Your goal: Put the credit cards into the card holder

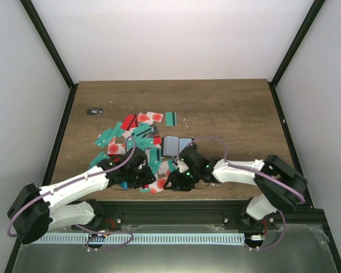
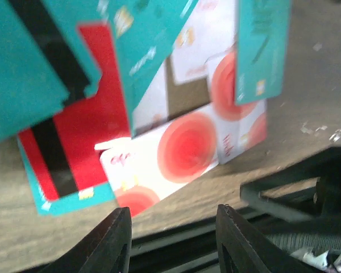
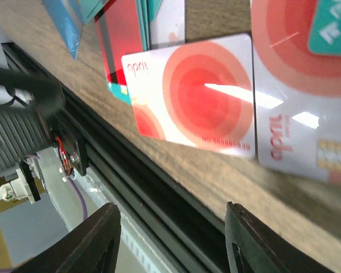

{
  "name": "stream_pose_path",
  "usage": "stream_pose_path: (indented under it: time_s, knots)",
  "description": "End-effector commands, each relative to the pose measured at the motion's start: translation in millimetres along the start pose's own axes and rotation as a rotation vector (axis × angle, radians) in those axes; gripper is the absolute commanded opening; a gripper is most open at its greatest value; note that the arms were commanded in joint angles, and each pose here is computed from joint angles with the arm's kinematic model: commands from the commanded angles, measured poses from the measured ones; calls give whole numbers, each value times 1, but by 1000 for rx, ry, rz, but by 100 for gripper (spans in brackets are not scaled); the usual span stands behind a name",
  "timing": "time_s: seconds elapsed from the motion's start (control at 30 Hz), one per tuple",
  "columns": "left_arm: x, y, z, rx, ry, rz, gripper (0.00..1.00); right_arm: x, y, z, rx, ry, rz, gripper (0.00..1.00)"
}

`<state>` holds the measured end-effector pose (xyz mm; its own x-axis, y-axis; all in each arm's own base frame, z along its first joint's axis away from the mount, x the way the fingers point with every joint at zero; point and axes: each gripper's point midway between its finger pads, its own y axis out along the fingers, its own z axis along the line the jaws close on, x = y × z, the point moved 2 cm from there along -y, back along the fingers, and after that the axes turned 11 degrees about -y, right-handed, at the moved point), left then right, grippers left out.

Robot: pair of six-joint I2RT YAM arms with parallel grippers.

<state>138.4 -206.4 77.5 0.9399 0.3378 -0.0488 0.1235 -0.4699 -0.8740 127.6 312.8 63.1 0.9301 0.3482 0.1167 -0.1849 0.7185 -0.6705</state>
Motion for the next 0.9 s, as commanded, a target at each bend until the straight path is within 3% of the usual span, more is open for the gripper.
stream_pose_path:
  time_s: [0.0,0.23,0.33,0.7,0.87]
  knots:
    - [21,-7,-9,35,135,-65,44,-14,-20,-8,-51,23,-30,53]
    - [42,30,-41,114,387,2,50,-37,-33,-18,-60,117,-50,55]
    - [41,42,-43,135,423,46,53,-46,-36,-19,-33,158,-62,55]
    - [18,46,-4,192,385,158,54,-59,-13,18,23,365,-117,58]
    - [13,48,6,194,381,172,54,-52,-1,10,-2,467,-187,58]
